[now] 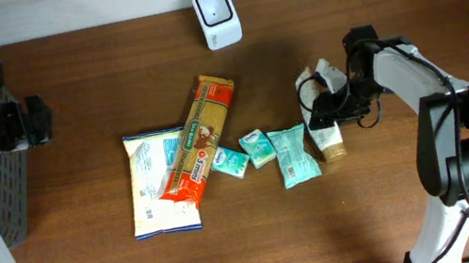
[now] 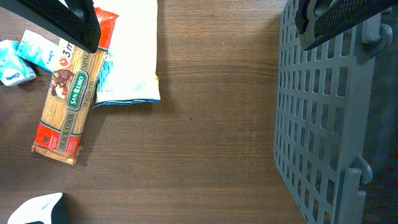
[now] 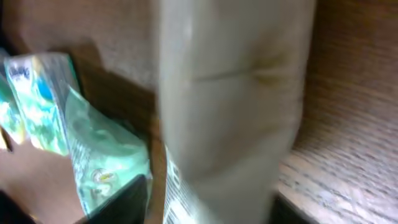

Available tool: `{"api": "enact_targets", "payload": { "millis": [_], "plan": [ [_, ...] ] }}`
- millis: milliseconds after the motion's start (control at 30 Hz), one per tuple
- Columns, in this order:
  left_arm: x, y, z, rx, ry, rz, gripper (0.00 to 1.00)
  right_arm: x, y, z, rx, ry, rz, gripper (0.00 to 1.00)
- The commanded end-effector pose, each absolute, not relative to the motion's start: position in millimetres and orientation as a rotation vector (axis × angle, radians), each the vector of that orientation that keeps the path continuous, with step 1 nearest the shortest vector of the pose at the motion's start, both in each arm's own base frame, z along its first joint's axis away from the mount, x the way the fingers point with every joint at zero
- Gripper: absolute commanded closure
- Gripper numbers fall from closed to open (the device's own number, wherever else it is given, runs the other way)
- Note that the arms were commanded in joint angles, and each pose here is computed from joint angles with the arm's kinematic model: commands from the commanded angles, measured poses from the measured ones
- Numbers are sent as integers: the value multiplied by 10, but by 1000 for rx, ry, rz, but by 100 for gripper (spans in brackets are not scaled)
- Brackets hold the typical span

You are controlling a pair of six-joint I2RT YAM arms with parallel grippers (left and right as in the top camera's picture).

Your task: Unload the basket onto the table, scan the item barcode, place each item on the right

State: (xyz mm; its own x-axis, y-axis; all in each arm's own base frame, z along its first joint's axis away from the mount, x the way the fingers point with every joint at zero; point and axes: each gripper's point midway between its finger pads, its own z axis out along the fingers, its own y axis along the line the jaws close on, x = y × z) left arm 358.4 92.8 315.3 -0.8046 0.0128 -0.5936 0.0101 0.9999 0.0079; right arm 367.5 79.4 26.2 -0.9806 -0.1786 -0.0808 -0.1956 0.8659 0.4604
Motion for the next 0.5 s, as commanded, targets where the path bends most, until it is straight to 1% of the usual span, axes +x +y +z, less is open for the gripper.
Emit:
{"api": "enact_targets", "payload": {
  "millis": [0,33,67,167,267,300,400,433,467],
  "plan": [
    [3589,930,3161,30,2501,1,1,3839,736,485,-275,2994,722,40],
    [3589,930,3161,30,2501,1,1,3872,745,614,-274,2995,724,40],
    [3589,930,3161,30,2501,1,1,3903,772,767,-260,3000,725,43],
    [3589,930,3161,30,2501,1,1,3890,918,984,-182,3038,735,61],
    [3589,930,3161,30,2501,1,1,3752,1175,946,-214,3090,745,78],
    [3590,928,3161,30,2501,1,1,3710,1245,930,-244,3102,739,82],
    [3589,930,3161,30,2501,1,1,3586,1223,720,-135,3216,446,92],
    [3590,928,3160,30,2501,1,1,3558,1209,659,-104,3231,396,95],
    [3590,928,3161,30,2501,1,1,3520,1198,593,-75,3246,376,96]
  ]
}}
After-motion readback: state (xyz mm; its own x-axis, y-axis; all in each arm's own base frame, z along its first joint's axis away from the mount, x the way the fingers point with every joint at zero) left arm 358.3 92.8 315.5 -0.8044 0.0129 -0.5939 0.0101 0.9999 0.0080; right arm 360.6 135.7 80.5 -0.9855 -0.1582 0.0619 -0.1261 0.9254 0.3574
